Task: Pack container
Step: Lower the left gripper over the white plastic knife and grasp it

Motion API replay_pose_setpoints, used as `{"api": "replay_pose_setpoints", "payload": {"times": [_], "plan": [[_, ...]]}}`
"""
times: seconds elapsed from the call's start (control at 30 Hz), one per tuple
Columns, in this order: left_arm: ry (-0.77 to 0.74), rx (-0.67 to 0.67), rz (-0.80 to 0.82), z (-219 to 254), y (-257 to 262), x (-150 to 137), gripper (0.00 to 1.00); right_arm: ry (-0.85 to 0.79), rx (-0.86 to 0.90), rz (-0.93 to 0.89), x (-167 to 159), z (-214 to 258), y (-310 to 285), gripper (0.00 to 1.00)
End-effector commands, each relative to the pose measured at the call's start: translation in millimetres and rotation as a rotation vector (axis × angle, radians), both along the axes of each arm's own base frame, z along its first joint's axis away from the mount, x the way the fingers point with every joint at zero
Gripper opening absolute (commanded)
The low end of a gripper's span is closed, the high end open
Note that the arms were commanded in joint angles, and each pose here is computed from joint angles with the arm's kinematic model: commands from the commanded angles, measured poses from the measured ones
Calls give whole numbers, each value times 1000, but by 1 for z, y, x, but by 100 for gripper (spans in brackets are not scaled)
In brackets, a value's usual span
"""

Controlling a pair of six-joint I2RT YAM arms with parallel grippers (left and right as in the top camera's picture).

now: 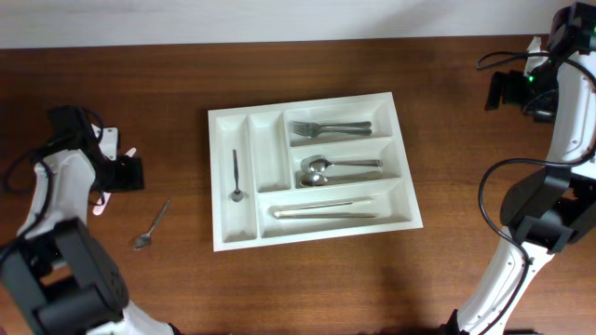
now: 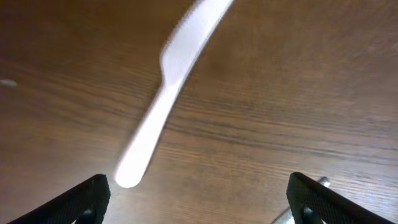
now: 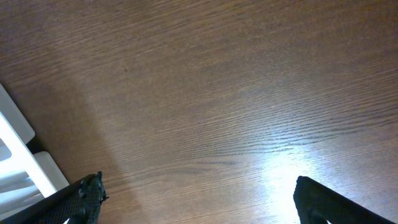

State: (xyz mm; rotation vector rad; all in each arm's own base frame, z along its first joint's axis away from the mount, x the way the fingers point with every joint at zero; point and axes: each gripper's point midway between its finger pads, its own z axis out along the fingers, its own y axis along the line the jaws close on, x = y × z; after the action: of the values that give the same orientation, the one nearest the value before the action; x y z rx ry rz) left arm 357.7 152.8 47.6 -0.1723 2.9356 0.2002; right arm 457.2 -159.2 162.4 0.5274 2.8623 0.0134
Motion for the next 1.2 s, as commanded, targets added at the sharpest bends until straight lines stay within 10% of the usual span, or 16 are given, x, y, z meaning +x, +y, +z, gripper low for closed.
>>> {"api": "replay_pose_setpoints", "payload": {"times": [0.0, 1.17], "plan": [[93, -47, -50, -32, -5, -12, 92, -2, 8, -2, 0, 1, 3, 99], [53, 133, -288, -7, 31, 26, 91, -2, 8, -2, 0, 1, 3, 99]]}}
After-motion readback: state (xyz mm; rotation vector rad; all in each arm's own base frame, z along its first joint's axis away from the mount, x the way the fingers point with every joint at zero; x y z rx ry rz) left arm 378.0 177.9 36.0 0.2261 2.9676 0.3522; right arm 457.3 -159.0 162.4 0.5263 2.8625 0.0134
